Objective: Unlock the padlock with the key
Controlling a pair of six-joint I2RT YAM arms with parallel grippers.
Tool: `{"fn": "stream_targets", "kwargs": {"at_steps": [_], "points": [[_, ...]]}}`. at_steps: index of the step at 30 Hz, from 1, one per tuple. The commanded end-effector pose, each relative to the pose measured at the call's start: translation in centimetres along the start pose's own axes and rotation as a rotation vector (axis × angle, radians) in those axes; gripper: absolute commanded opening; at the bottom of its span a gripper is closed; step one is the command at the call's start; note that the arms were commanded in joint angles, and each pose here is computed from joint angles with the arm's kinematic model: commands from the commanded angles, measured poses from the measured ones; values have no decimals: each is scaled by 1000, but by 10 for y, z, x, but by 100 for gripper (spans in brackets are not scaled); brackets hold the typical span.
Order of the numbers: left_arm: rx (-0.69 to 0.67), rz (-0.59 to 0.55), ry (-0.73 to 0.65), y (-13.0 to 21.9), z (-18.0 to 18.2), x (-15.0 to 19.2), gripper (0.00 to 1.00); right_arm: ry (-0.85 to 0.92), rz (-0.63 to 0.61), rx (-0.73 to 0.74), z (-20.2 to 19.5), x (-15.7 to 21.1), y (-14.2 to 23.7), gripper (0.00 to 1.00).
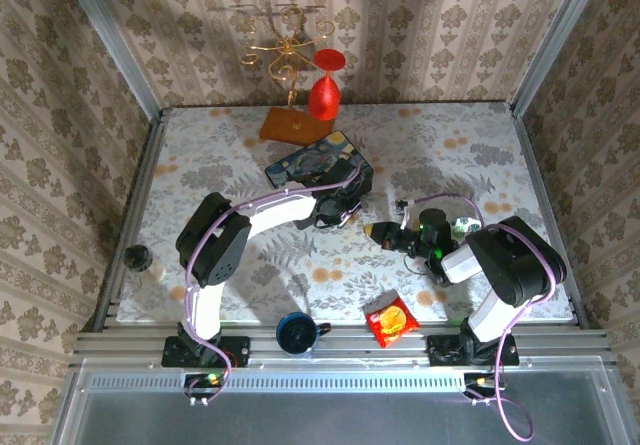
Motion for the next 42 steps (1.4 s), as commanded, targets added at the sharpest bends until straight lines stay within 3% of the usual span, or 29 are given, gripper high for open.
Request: {"fn": "stream_targets", "kwargs": {"at_steps": [1, 42], "points": [[78, 74, 44, 9, -15, 5, 0, 38, 13, -31, 8, -4, -3, 0], [80, 82, 23, 8, -11, 3, 0, 70, -44, -12, 19, -19, -9, 0]]}}
Point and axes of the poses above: each hand's point on the last joint's axis, 136 mm out from that joint toward the fingers, its own y axis back along the fingers, its own z axis along the line the jaws close on, x = y × z, the point moved 9 cm from there along y, back along the fingers, and after that the axes turned 7 degrees about y, right-handed, at the moved point
